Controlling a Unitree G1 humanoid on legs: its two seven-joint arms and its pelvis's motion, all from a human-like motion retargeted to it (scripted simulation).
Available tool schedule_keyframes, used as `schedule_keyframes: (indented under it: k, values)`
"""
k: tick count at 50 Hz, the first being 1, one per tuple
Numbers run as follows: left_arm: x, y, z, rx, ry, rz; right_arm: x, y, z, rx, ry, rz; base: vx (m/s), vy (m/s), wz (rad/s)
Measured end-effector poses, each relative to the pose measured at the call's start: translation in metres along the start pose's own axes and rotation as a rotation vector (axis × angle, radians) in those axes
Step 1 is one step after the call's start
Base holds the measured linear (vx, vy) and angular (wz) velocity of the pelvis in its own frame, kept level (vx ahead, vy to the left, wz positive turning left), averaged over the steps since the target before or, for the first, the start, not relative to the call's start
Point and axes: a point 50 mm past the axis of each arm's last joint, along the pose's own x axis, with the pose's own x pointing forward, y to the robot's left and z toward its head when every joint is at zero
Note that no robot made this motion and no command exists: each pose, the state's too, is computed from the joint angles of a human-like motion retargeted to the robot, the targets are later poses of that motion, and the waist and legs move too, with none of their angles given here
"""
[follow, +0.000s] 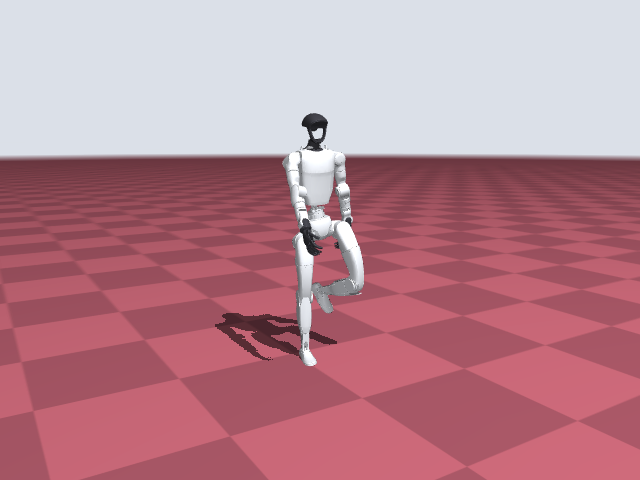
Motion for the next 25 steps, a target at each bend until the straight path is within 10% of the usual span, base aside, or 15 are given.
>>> schedule_keyframes:
  k: [12,25]
  values:
    - [-0.049,-0.058,-0.19,-0.459,0.284,-0.073,-0.043,0.026,0.247,0.111,-0.714,-0.055,0.52,0.05,-0.67]
    - [-0.003,0.015,0.055,-0.315,-0.37,0.271,-0.003,0.061,0.05,-0.389,-0.272,0.116,0.61,0.24,-0.34]
